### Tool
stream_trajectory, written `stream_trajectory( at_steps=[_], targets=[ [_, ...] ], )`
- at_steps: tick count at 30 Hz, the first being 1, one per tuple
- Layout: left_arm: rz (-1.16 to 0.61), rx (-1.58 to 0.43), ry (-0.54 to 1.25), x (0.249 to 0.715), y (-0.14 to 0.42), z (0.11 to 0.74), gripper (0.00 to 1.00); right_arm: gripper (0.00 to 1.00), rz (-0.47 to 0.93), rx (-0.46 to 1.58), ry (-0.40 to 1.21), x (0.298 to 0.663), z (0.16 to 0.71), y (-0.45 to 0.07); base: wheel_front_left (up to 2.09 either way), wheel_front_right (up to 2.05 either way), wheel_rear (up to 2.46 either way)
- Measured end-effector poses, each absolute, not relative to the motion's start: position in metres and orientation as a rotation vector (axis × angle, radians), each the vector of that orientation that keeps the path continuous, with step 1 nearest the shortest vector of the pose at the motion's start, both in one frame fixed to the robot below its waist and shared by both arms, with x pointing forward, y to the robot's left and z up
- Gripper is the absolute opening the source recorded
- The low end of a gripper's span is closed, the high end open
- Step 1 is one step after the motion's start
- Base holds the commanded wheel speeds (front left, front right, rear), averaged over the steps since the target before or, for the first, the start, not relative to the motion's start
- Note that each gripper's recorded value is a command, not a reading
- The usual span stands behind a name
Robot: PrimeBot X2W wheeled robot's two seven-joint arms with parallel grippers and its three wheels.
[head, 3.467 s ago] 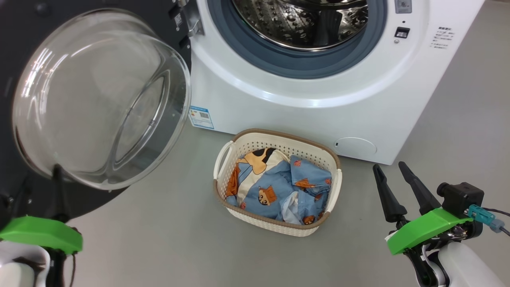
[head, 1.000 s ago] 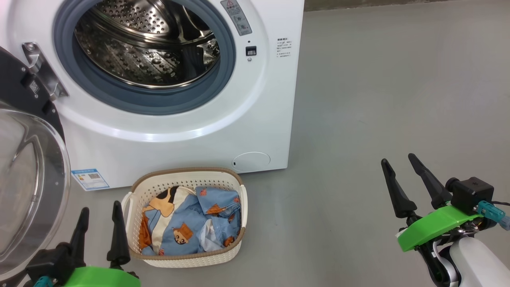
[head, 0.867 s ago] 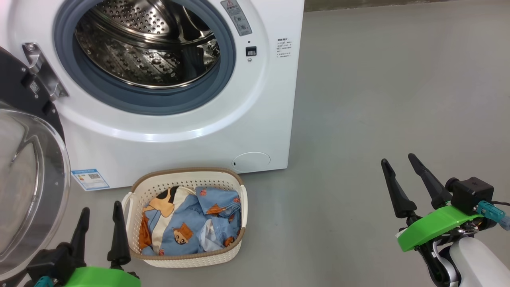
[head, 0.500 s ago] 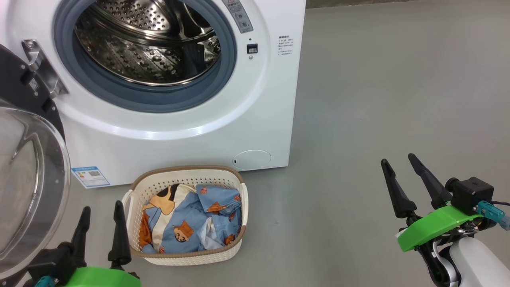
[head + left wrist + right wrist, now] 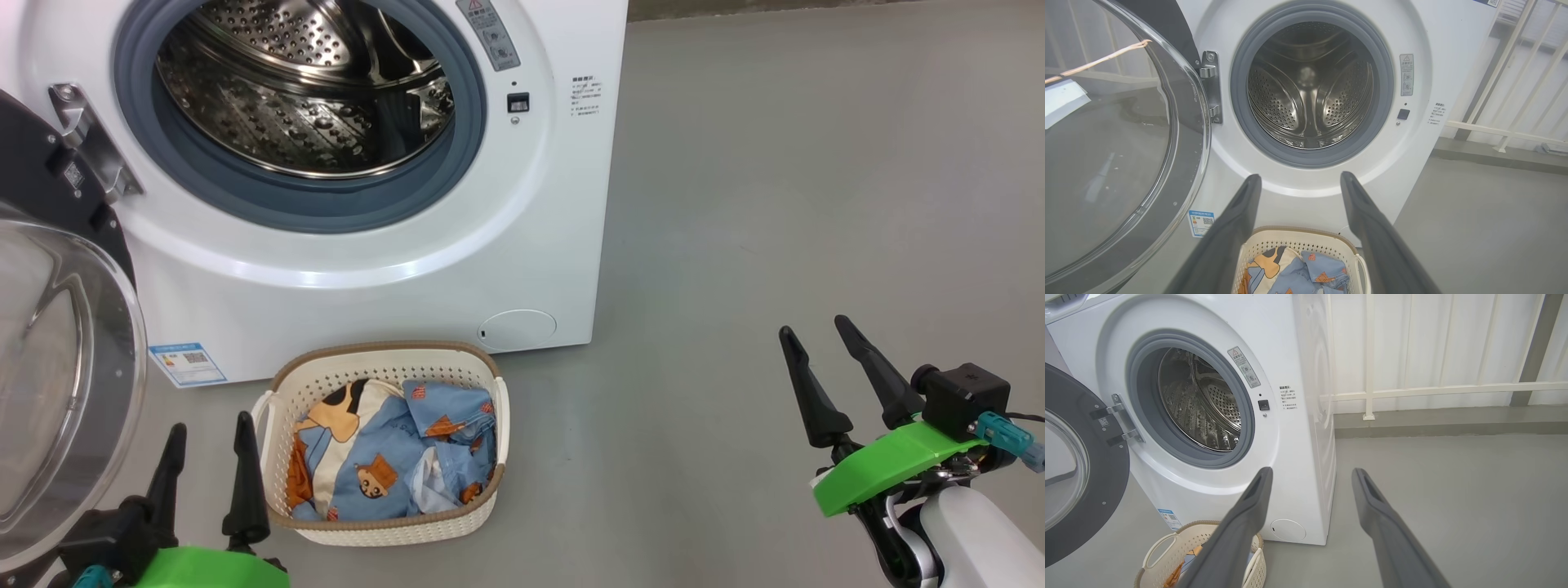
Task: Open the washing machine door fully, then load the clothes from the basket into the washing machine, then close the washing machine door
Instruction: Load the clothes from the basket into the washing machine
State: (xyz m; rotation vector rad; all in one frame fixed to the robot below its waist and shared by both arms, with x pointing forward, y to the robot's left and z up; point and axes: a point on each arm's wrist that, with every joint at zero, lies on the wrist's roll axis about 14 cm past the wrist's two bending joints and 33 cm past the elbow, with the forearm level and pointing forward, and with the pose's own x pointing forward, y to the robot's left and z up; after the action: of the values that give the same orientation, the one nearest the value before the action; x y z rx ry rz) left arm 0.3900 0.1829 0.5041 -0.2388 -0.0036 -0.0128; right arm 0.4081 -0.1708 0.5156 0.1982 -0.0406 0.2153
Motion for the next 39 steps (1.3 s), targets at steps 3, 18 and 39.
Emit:
stream_trajectory(
  at_steps=[3,18,39],
  targets=[
    [-0.014,-0.238,-0.003,0.3900,0.1824,0.5038,1.00,1.00,0.215,0.198,-0.041,0.4081,0.5155,-0.1708,0.00,0.00,0.00],
    [-0.016,-0.235,0.002,0.3895,0.1822,0.5028,1.00,1.00,0.215,0.201,-0.042,0.4083,0.5157,-0.1704,0.15,-0.15,0.00],
    [-0.004,-0.240,0.009,0.3895,0.1854,0.5008,1.00,1.00,0.216,0.206,-0.040,0.4099,0.5150,-0.1691,1.36,-1.36,0.00]
  ],
)
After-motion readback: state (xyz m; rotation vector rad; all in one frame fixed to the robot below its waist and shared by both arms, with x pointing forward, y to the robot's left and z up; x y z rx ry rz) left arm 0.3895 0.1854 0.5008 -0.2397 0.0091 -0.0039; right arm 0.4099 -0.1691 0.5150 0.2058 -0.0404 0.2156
